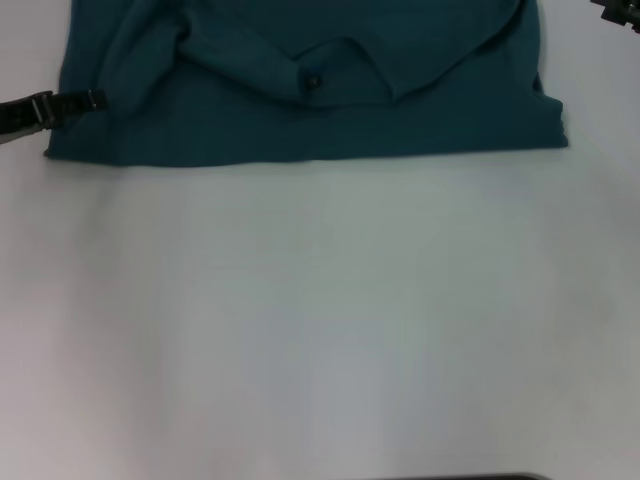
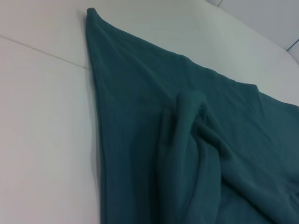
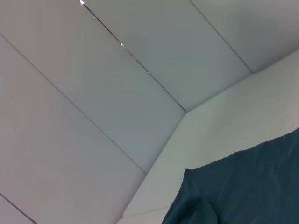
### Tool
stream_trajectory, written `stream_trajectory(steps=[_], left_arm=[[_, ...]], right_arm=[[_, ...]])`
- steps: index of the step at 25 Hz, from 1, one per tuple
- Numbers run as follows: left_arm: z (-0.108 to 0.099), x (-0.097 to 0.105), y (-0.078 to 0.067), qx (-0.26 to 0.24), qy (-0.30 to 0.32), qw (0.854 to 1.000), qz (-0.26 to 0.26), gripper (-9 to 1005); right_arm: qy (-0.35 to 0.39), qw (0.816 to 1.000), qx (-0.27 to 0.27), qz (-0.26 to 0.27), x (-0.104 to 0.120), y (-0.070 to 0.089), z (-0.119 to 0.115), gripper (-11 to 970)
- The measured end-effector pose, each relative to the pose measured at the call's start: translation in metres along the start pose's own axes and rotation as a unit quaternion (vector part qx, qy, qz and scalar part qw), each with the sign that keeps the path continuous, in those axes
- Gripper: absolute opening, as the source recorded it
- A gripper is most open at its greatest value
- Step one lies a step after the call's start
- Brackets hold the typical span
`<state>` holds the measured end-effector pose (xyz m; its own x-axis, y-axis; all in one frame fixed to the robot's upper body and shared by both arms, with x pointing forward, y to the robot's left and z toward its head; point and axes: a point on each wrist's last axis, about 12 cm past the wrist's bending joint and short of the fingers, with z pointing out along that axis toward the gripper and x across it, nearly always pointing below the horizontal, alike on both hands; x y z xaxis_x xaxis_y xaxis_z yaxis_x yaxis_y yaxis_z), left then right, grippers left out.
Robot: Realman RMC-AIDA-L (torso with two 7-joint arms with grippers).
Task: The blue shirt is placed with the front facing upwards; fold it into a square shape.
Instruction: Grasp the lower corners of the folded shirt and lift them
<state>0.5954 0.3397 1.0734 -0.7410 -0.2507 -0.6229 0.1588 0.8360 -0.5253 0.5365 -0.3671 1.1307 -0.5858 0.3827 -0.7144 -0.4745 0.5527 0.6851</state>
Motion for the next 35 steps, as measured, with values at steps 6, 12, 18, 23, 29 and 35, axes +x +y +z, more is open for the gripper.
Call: stream_trajectory(steps=[6, 12, 18, 23, 29, 35], left_arm=[[0.002, 0.011, 0.007, -0.015, 0.002, 0.999, -0.036, 871], [0.001, 0.014, 0.01, -0.013, -0.005, 0.997, -0.078, 870], [0.001, 0.019, 0.011, -0.007, -0.005, 0.995, -0.103, 869], [0.003, 0.02, 0.009, 0.0, 0.001, 0.994, -0.11, 868], [0.006, 0.019, 0.001, 0.019, 0.007, 0.994, -0.108, 867], [0.008, 0.015, 0.0, 0.016, 0.002, 0.994, -0.105, 866]], right_arm=[[-0.001, 1.0, 0.002, 0.004, 0.002, -0.001, -0.003, 839], [-0.002, 1.0, 0.003, 0.004, 0.003, -0.001, -0.003, 839], [-0.002, 1.0, 0.002, 0.005, 0.003, -0.001, -0.004, 838], [0.0, 1.0, 0.002, 0.005, 0.003, -0.001, -0.003, 838], [-0.001, 1.0, 0.002, 0.005, 0.003, -0.001, -0.004, 838], [-0.001, 1.0, 0.003, 0.004, 0.002, -0.001, -0.004, 837]])
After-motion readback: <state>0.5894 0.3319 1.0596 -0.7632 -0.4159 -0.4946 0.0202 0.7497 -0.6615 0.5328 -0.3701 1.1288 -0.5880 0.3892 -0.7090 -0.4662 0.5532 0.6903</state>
